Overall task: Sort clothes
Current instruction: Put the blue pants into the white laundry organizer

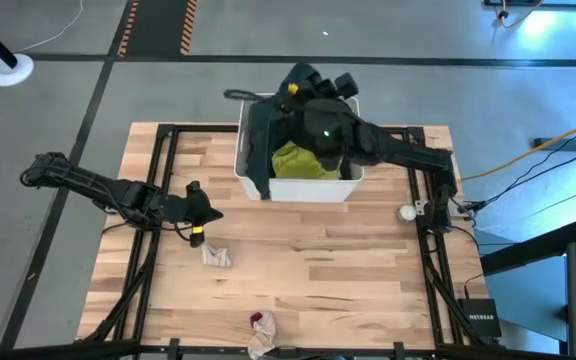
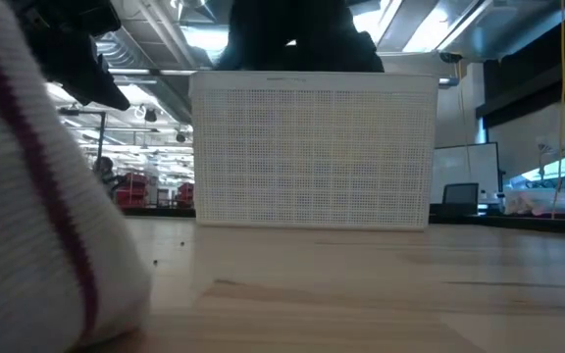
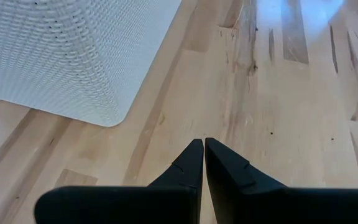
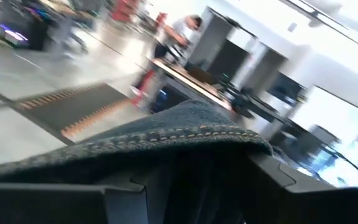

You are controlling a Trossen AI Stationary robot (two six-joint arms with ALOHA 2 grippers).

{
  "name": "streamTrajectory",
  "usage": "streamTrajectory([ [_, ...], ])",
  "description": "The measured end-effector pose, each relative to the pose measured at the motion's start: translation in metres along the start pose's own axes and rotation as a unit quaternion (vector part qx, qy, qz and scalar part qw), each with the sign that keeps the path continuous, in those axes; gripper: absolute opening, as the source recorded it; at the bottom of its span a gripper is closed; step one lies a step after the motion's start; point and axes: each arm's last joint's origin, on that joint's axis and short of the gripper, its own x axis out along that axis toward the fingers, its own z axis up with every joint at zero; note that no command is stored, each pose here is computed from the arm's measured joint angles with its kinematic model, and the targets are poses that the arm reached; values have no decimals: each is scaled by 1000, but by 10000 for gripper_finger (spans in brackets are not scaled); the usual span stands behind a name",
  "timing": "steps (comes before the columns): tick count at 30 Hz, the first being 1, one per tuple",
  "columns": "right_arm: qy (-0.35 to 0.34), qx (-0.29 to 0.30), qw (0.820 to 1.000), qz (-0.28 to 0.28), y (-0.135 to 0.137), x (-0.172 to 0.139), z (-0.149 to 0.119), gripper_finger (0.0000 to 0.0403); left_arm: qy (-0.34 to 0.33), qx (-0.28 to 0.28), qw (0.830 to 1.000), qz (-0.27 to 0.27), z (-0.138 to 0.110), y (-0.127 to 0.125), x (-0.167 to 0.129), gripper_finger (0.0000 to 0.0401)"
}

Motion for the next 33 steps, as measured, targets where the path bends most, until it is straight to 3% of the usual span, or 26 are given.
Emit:
streamTrajectory([
  [4,48,6,998,-35,-5,24,-21,165,-13,-9,1000,-5,3,-1,0,13],
  [8,127,56,990,-29,-7,50,-62,165,-13,-8,1000,-5,3,-1,0,13],
  [14,290,115,950,-2,16,94,-140,165,-18,-8,1000,-7,4,-1,0,13],
  [20,378,162,910,59,56,118,-214,165,-20,-7,1000,-8,4,-2,0,13],
  [23,401,194,890,103,67,122,-236,165,-20,-5,1000,-8,4,-2,0,13],
  [28,434,180,875,119,64,119,-243,165,-19,-3,1000,-8,4,-1,0,13],
  [33,443,132,876,138,33,103,-204,165,-18,0,1000,-7,4,-1,0,13],
])
